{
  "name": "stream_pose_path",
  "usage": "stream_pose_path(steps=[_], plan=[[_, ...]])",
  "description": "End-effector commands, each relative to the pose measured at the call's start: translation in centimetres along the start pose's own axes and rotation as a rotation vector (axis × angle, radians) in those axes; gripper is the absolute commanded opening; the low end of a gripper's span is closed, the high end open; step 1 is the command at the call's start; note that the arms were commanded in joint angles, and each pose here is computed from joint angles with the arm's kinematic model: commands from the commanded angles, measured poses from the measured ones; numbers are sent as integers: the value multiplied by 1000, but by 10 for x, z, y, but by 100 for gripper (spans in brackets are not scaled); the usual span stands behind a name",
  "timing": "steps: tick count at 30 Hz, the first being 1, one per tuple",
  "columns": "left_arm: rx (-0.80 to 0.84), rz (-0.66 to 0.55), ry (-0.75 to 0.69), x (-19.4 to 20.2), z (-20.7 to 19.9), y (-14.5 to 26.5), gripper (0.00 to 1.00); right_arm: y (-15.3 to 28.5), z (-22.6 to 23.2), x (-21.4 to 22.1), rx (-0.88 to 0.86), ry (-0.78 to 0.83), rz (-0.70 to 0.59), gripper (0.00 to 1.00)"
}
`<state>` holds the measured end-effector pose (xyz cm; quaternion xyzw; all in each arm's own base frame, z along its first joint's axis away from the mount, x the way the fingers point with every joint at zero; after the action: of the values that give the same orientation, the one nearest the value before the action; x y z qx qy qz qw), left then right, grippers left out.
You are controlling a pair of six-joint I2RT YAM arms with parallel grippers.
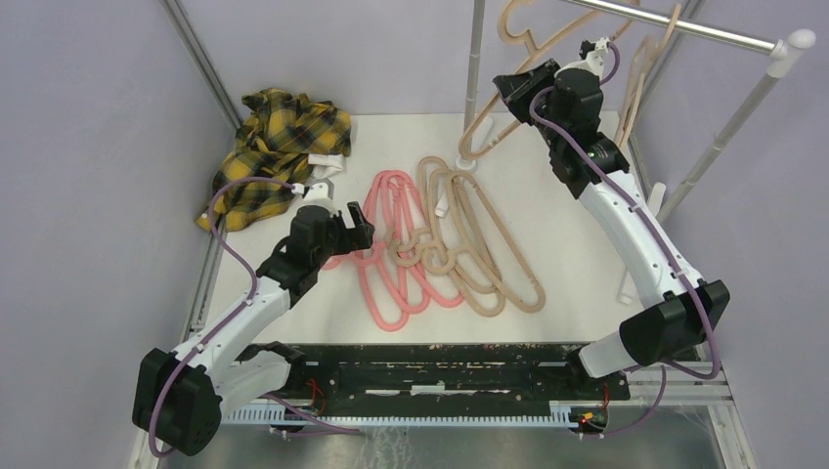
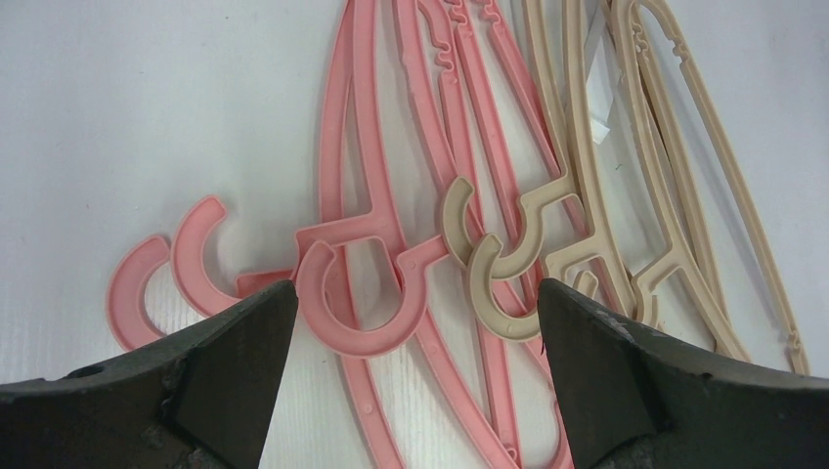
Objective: Organize the hangers
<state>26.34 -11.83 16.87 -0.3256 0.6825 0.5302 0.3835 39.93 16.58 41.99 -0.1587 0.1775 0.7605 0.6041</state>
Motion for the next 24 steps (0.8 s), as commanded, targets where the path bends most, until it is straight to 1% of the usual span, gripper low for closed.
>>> stream_pose_path(steps=[1,8,16,24], plan=[[-19,-49,21,-11,1,5,99,4,44,-24,-164,-67,-25,4],[-23,-44,19,-9,2,5,99,-5,25,-53,-141,-153,-81,5],[-26,-44,17,-10,2,4,99,-15,4,-82,-144,-257,-101,5],[-25,-32,17,-7,2,2,99,4,-30,-109,-111,-332,-178,5]])
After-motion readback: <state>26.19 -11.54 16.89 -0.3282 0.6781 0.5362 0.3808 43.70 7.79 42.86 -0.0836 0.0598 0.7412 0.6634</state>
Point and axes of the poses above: each gripper's point midway between its finger pads, its own y axis back along the fingers, its own z axis along the line the jaws close on, x = y × z, the point moved 5 cm from there along y, back along the fingers, and after that the axes turned 13 degrees about -y, right-handed, at the moved point
